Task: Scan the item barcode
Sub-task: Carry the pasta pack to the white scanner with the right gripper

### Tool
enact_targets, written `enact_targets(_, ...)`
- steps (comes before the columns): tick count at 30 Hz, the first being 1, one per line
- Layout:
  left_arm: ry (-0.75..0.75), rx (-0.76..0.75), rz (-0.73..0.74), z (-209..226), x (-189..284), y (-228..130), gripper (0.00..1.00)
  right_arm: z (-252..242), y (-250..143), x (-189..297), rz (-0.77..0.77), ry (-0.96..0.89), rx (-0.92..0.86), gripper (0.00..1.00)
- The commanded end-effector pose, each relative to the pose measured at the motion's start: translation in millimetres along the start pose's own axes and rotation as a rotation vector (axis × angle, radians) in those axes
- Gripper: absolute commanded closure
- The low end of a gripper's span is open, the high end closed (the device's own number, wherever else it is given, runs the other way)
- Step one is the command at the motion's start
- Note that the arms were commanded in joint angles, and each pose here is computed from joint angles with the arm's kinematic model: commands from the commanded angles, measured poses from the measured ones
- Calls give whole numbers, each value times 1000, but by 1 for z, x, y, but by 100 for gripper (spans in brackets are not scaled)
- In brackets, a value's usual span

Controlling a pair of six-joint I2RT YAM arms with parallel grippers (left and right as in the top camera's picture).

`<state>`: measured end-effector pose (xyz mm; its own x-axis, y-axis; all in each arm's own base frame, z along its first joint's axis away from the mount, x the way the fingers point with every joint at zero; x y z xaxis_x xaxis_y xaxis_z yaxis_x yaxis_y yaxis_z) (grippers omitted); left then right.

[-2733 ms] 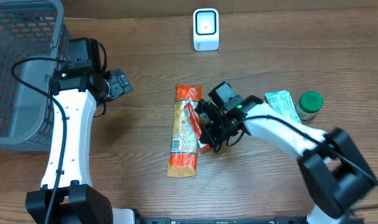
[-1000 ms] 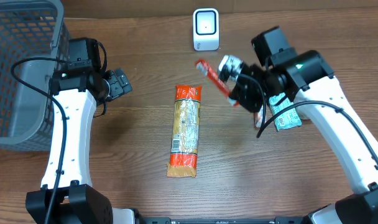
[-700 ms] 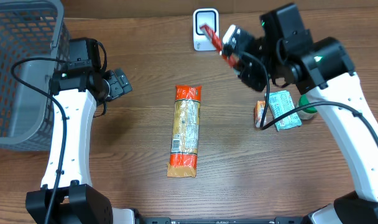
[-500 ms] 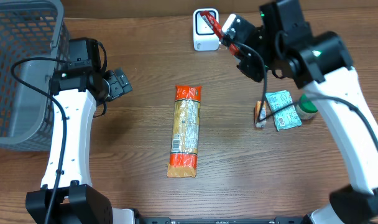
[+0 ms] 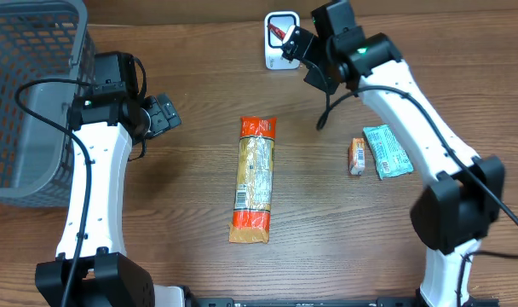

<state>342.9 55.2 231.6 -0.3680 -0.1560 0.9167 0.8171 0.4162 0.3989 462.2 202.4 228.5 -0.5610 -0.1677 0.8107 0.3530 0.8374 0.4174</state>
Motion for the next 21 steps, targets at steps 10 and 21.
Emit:
enact_targets(10,5,-13,10,0,-3,-1,0,-25,-13,-85,142,-270,124,97)
enact_targets(21,5,-13,10,0,-3,-1,0,-39,-4,-113,115,-448,95,97)
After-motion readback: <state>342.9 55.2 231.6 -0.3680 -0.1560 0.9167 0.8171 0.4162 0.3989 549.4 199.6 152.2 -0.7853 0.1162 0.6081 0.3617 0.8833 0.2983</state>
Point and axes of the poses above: each gripper's point midway between its finger pads, its own x axis back along the fingers, its own z axis along the line the jaws close on, y = z × x, the point moved 6 cm from there along x, back along the fingers, and after that the axes turned 4 degrees about -x, right-handed, at the moved point
